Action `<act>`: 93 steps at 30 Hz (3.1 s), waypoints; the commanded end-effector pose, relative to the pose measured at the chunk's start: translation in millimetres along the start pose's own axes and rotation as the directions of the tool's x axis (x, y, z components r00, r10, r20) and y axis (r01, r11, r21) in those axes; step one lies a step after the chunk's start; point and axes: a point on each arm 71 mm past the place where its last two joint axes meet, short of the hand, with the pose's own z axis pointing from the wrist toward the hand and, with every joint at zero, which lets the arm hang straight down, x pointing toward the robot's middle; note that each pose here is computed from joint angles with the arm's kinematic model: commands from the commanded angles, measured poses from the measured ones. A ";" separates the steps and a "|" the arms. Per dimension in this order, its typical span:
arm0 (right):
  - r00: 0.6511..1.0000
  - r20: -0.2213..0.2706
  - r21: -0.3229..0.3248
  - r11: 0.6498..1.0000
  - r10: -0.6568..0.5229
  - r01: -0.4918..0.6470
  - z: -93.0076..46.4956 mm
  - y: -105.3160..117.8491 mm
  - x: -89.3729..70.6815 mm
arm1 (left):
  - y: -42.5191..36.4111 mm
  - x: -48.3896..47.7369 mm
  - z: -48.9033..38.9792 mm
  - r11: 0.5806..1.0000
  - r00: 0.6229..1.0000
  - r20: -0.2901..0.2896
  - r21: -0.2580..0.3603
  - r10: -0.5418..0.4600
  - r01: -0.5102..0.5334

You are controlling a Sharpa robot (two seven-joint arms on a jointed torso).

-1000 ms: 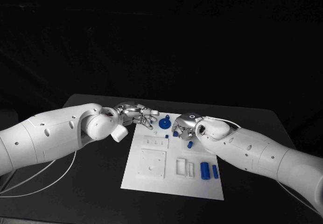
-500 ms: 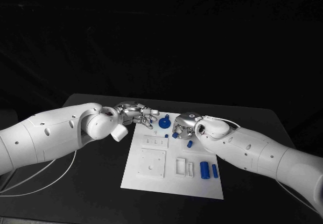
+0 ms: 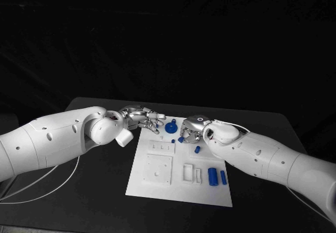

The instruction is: Assemble the parts on the task board

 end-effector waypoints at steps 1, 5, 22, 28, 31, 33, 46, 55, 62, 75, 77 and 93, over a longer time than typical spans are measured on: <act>1.000 -0.008 0.016 1.000 -0.008 0.008 0.0 -0.6 0.5 | -1.3 2.3 0.6 1.000 1.000 -0.018 0.004 0.003 -0.003; 1.000 -0.024 0.021 1.000 -0.007 0.007 -0.2 -0.5 1.5 | -1.2 2.1 0.4 1.000 1.000 -0.017 0.003 0.004 -0.004; 0.998 -0.058 -0.015 1.000 0.002 -0.003 1.8 6.9 5.0 | -1.4 3.0 1.2 1.000 1.000 -0.017 0.002 0.006 -0.006; 0.997 -0.073 -0.017 1.000 -0.003 0.002 2.1 6.2 8.3 | -1.5 3.6 1.7 1.000 1.000 -0.020 0.003 0.007 -0.007; 0.997 -0.081 -0.019 1.000 -0.004 0.003 2.1 6.2 9.5 | -1.5 3.6 1.7 1.000 1.000 -0.020 0.002 0.007 -0.007; 0.996 -0.087 -0.021 1.000 -0.006 0.004 2.2 6.6 10.5 | -1.5 3.7 1.8 1.000 1.000 -0.021 0.002 0.007 -0.007; 0.991 -0.132 -0.016 1.000 -0.011 0.009 0.8 4.7 16.2 | -1.1 3.6 1.3 1.000 1.000 -0.022 -0.002 0.011 -0.011; 0.994 -0.107 0.019 1.000 -0.015 0.017 0.1 0.7 15.0 | -0.9 3.3 0.9 1.000 1.000 -0.021 -0.003 0.012 -0.012; 0.996 -0.084 0.034 0.999 -0.016 0.019 -0.5 -0.8 13.4 | -0.9 2.6 0.5 1.000 1.000 -0.017 -0.001 0.012 -0.012; 0.999 -0.036 0.039 0.999 -0.012 0.014 -0.8 -0.6 9.8 | -1.2 2.1 0.2 1.000 1.000 -0.009 0.003 0.012 -0.012; 1.000 -0.014 0.038 0.999 -0.010 0.011 -1.3 -0.5 8.2 | -1.4 1.5 0.1 1.000 1.000 -0.003 0.006 0.012 -0.012; 0.990 0.140 0.019 1.000 0.022 -0.025 -14.3 3.0 -6.3 | -3.4 -4.5 -2.3 0.999 0.998 0.058 0.044 0.016 -0.018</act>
